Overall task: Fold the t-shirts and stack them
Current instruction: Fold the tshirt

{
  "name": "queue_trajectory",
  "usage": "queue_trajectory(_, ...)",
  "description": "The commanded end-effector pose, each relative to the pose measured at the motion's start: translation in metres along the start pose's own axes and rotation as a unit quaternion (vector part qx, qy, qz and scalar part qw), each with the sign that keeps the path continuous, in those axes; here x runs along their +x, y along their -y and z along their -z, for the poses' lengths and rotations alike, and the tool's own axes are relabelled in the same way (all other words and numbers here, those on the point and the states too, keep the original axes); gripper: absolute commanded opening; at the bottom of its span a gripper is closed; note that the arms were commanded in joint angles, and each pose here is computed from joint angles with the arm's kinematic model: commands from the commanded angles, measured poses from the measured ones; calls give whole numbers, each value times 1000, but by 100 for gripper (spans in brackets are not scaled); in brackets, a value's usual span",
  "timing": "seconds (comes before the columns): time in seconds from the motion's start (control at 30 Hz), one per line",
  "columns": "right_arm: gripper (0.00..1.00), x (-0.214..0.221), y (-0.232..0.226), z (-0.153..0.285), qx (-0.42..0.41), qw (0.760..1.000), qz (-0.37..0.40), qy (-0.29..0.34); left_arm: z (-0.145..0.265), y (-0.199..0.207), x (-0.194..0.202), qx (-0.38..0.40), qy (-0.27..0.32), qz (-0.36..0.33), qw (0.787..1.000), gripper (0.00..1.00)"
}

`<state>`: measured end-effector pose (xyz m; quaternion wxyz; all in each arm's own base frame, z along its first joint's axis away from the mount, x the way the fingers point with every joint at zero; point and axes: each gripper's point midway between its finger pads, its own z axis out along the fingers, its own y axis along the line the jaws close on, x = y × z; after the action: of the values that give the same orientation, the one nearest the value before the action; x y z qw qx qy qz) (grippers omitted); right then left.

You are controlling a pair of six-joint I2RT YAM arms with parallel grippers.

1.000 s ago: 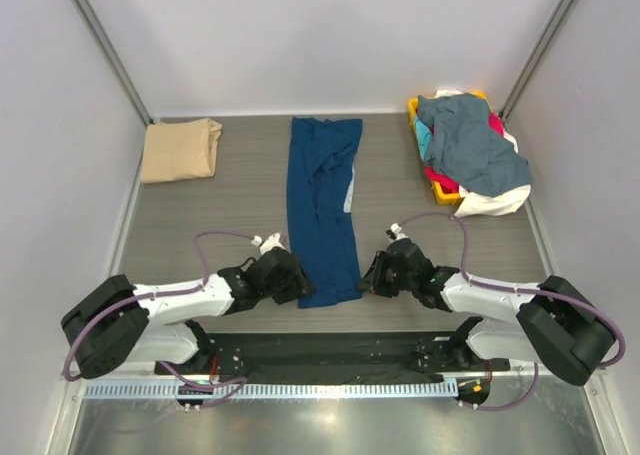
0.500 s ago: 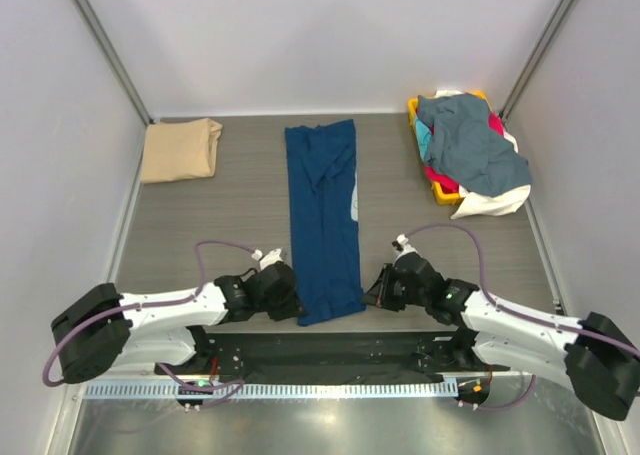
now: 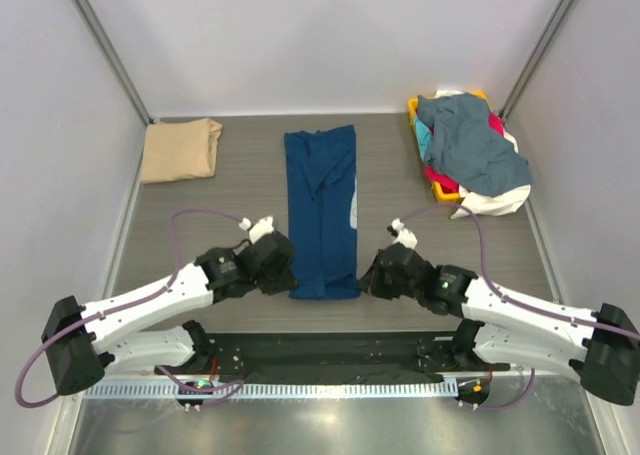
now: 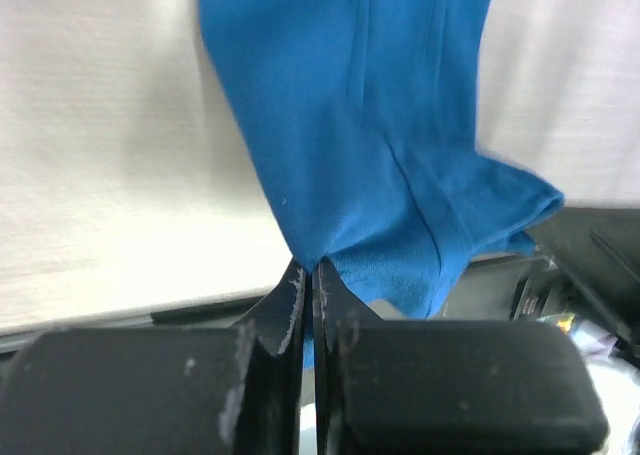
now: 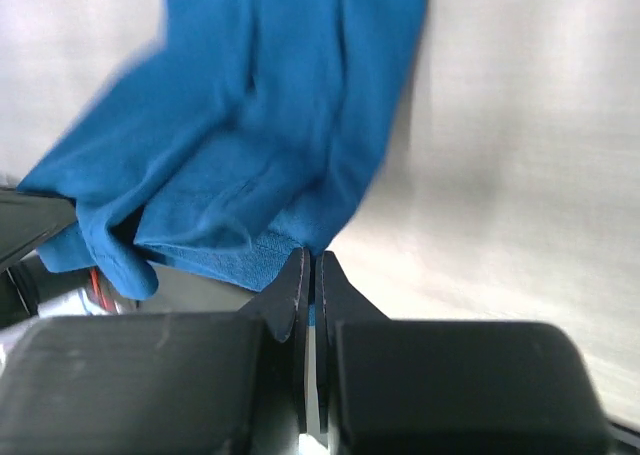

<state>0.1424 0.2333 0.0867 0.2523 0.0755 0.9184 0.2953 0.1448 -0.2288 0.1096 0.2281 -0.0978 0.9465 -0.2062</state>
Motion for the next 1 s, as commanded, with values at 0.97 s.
queue_trajectory(0.97,1,-246,-12,-104,103,987,92,88,-118,-12,-215,-118,-14,-17,993,0)
